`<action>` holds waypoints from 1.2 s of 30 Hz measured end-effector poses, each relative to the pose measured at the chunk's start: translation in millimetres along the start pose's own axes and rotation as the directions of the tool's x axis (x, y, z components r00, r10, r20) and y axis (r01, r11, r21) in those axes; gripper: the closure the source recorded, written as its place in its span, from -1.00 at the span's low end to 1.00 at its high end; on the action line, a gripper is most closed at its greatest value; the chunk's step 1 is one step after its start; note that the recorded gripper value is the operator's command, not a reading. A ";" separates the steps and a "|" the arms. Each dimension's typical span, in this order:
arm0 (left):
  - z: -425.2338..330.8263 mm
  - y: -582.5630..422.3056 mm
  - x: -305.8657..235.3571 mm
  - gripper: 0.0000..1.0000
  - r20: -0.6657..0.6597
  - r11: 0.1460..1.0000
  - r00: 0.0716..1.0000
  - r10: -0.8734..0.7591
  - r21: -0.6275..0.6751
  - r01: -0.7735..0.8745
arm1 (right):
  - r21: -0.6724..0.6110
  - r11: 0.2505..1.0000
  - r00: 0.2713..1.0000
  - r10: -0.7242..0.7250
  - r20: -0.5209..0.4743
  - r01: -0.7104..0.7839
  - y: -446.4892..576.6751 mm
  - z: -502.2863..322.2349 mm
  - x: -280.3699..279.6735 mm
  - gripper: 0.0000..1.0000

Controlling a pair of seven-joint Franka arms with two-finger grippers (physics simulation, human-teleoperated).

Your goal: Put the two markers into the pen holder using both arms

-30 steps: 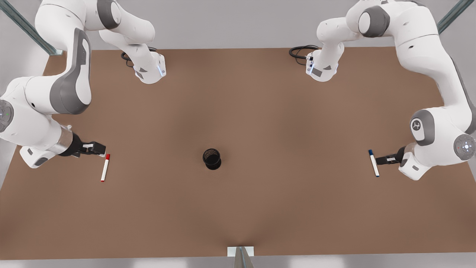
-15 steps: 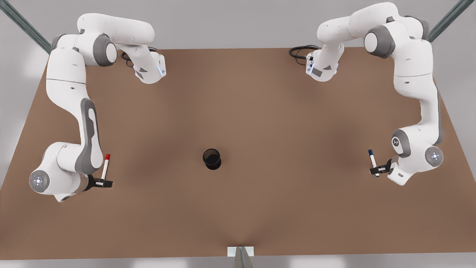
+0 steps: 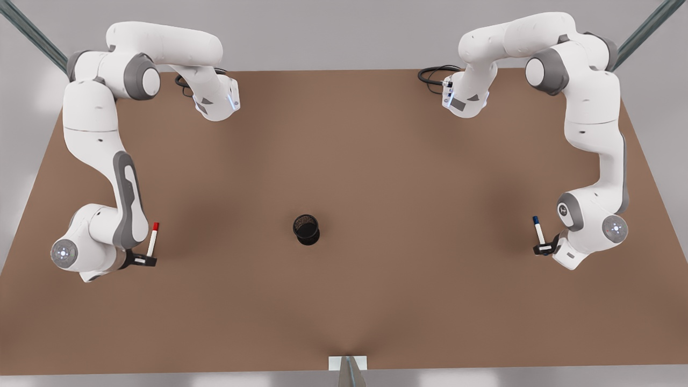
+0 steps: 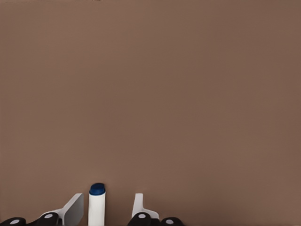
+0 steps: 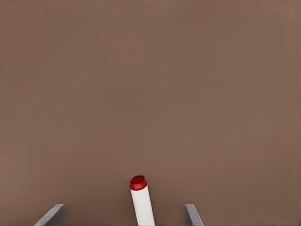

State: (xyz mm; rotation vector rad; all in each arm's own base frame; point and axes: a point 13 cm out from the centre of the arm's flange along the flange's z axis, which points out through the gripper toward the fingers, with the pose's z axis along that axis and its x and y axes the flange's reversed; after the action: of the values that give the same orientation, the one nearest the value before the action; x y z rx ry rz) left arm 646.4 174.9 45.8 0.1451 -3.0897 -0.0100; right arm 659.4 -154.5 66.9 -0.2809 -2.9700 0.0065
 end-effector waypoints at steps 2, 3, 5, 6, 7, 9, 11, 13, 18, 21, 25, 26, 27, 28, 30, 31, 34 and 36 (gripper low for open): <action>1.8 0.7 -0.4 -0.22 0.002 1.000 1.000 0.008 -0.001 -0.008 | 0.008 1.000 1.000 -0.015 0.006 0.015 -2.0 6.0 0.0 -0.64; 3.1 0.8 -0.5 -0.21 0.002 1.000 1.000 0.011 -0.001 -0.011 | 0.013 1.000 1.000 -0.024 0.006 0.024 -2.4 8.7 0.7 -0.55; 4.2 3.1 -0.6 -0.14 0.004 1.000 1.000 0.016 -0.004 -0.016 | 0.025 0.999 0.999 -0.043 0.009 0.043 -3.4 12.0 1.5 -0.31; 4.6 3.7 -0.7 -0.13 0.004 1.000 1.000 0.019 -0.005 -0.018 | 0.029 0.998 0.999 -0.051 0.010 0.051 -3.5 12.7 1.5 -0.24; 4.8 4.0 -0.9 -0.09 0.005 1.000 1.000 0.021 -0.005 -0.021 | 0.033 0.998 0.998 -0.058 0.012 0.057 -3.7 13.3 1.2 -0.16; 4.8 4.2 -1.3 -0.01 0.007 1.000 1.000 0.027 -0.006 -0.027 | 0.037 0.997 0.998 -0.068 0.015 0.068 -4.4 14.6 1.0 -0.09; 4.7 4.4 -1.6 0.07 0.009 0.999 0.999 0.031 -0.006 -0.031 | 0.039 0.996 0.997 -0.077 0.015 0.076 -5.1 16.2 1.4 -0.05; 4.6 4.4 -1.9 0.14 0.010 0.999 0.999 0.036 -0.007 -0.036 | 0.040 0.996 0.996 -0.085 0.012 0.084 -5.1 18.6 3.2 -0.06; 5.0 4.5 -2.1 0.19 0.011 0.999 0.999 0.045 -0.007 -0.045 | 0.037 0.994 0.995 -0.102 -0.010 0.102 -3.8 30.9 16.7 -0.05; 6.2 4.4 -1.7 0.19 0.009 0.999 0.999 0.049 -0.007 -0.049 | 0.035 0.993 0.994 -0.109 -0.019 0.110 -3.7 38.9 25.3 -0.04; 9.2 4.1 -0.5 0.24 0.005 0.999 0.999 0.053 -0.006 -0.053 | 0.030 0.993 0.993 -0.118 -0.004 0.119 -4.3 39.9 26.8 0.28; 9.7 4.1 -0.2 0.31 0.004 0.999 0.999 0.054 -0.006 -0.054 | 0.028 0.992 0.993 -0.120 0.000 0.120 -5.0 39.6 26.1 0.30; 9.7 4.1 -0.1 0.37 0.004 0.998 0.998 0.055 -0.006 -0.055 | 0.028 0.992 0.992 -0.123 0.004 0.122 -5.5 39.3 25.4 0.36; 9.8 4.2 -0.1 0.46 0.004 0.998 0.998 0.056 -0.007 -0.056 | 0.028 0.992 0.992 -0.125 0.008 0.125 -5.8 38.6 24.6 0.44; 9.3 4.7 -0.4 0.57 0.005 0.998 0.998 0.057 -0.010 -0.057 | 0.029 0.991 0.991 -0.131 0.013 0.130 -6.0 37.7 23.3 0.51; 9.2 5.0 -0.5 0.57 0.005 0.998 0.998 0.056 -0.012 -0.056 | 0.029 0.991 0.991 -0.134 0.015 0.133 -6.0 37.4 22.9 0.53; 5.3 3.5 -3.0 0.57 0.011 0.998 0.998 0.057 -0.016 -0.057 | 0.031 0.989 0.988 -0.147 0.045 0.145 -1.9 18.2 16.7 0.54; -18.3 -4.5 -20.5 0.57 0.043 0.997 0.997 0.069 -0.025 -0.068 | 0.037 0.986 0.983 -0.162 0.085 0.160 5.5 -15.2 10.1 0.54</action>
State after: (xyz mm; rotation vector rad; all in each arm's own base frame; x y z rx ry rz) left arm 668.1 172.3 63.1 0.0390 -3.1356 -0.0471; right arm 653.0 -147.3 83.4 -0.0364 -3.0675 0.0455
